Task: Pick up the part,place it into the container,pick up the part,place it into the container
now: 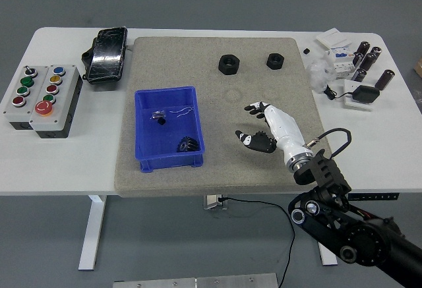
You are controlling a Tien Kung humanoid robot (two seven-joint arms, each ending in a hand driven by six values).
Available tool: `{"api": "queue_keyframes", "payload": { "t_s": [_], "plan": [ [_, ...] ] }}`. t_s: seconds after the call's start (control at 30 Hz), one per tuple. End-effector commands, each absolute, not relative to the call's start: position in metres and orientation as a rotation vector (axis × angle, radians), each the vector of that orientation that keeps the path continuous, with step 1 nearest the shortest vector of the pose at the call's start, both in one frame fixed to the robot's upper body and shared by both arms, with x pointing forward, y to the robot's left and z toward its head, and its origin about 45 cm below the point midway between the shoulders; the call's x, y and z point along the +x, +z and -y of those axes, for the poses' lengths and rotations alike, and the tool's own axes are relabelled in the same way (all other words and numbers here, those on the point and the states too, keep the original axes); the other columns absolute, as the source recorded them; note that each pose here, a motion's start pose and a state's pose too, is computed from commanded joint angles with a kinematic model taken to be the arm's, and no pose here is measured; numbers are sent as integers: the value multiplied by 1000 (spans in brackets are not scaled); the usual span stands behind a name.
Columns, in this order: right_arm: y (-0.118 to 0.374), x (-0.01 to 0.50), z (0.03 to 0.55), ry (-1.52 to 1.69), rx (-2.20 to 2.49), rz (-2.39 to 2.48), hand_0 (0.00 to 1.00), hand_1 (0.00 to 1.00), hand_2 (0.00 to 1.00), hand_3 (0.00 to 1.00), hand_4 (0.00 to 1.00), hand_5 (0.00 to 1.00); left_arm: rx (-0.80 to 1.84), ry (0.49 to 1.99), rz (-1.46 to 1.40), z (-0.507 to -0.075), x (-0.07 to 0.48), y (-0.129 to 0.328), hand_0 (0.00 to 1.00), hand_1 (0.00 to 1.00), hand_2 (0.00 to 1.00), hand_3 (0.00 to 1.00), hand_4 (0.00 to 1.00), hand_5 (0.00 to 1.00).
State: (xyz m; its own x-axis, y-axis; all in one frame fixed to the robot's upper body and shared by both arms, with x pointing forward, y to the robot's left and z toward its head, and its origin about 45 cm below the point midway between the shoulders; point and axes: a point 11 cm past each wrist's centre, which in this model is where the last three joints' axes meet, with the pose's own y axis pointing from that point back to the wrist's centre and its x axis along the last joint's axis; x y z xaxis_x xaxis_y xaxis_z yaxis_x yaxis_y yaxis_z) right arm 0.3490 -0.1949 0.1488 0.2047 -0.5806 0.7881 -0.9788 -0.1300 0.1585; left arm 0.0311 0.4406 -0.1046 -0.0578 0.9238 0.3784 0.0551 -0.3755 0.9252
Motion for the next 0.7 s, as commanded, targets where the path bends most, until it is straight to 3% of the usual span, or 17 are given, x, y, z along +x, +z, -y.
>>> {"api": "queue_keyframes", "payload": {
  "t_s": [0.5, 0.53, 0.7],
  "plan": [
    [124, 353, 212, 719, 1733, 1376, 637, 674, 714, 716, 785, 287, 1492, 1523, -1082, -441, 32, -104, 666, 630, 549, 602, 704, 360],
    [123, 353, 212, 718, 1732, 1372, 552, 624, 621, 664, 368, 115, 1491, 1523, -1081, -441, 32, -104, 665, 630, 549, 603, 703, 360],
    [122, 353, 213, 730, 1724, 1365, 552, 624, 621, 664, 368, 115, 1490, 1524, -1079, -441, 33, -104, 665, 630, 549, 603, 703, 360]
  ]
}}
